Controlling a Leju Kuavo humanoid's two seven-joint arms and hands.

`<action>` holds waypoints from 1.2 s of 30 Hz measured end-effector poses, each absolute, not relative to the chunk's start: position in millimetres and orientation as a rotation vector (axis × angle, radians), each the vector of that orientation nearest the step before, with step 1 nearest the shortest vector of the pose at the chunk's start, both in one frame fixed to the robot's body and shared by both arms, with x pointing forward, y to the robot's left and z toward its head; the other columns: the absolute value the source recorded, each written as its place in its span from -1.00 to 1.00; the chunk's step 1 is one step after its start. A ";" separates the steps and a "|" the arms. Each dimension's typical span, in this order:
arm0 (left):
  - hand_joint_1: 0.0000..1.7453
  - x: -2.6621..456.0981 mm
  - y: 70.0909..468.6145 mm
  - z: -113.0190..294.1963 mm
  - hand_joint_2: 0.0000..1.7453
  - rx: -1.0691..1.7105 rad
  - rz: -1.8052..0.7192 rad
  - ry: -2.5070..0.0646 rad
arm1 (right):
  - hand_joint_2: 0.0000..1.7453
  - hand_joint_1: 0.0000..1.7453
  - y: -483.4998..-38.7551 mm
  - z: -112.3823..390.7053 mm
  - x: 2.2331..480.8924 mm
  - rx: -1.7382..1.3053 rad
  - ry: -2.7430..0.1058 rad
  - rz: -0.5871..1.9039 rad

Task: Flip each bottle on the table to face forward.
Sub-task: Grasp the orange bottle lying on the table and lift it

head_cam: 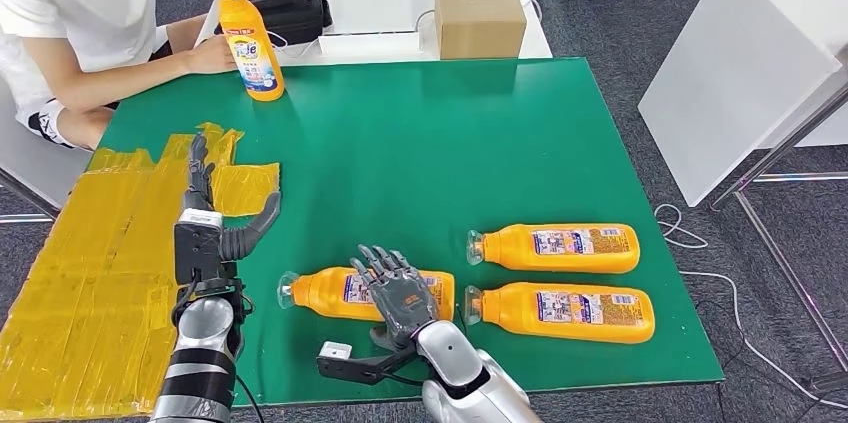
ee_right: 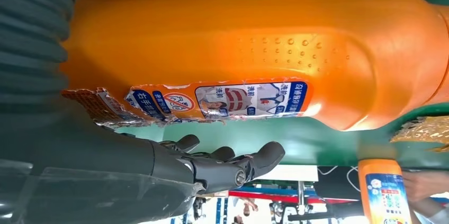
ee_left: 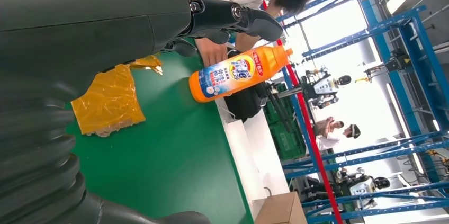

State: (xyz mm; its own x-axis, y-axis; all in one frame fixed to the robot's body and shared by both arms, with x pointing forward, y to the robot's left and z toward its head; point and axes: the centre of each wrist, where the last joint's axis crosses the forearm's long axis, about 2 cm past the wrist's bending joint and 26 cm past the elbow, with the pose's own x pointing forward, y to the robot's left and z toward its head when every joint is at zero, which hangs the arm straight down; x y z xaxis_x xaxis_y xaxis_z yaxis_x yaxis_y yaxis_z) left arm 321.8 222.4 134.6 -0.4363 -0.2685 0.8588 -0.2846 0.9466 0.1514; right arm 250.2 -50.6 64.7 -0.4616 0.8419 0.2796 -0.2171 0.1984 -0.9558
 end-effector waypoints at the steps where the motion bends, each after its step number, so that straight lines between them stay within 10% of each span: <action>1: -1.00 321.7 222.6 134.5 1.00 0.395 0.020 -2.044 | 1.00 -1.00 -50.4 64.6 250.6 -0.618 -1.543 1.437; 36: -1.00 315.2 225.8 126.6 1.00 0.424 0.061 -1.985 | 1.00 -1.00 -54.8 64.8 259.9 -0.872 -1.440 1.399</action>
State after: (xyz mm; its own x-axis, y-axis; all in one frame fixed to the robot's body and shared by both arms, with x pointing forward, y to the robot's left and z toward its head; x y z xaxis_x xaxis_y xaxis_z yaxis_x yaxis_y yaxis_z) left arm 315.2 225.8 126.6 -0.3810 -0.2678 0.8849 -0.3219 0.9357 0.1446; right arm 259.9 -54.8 64.8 -0.3292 0.9348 0.1336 -0.1066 0.1038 -0.9889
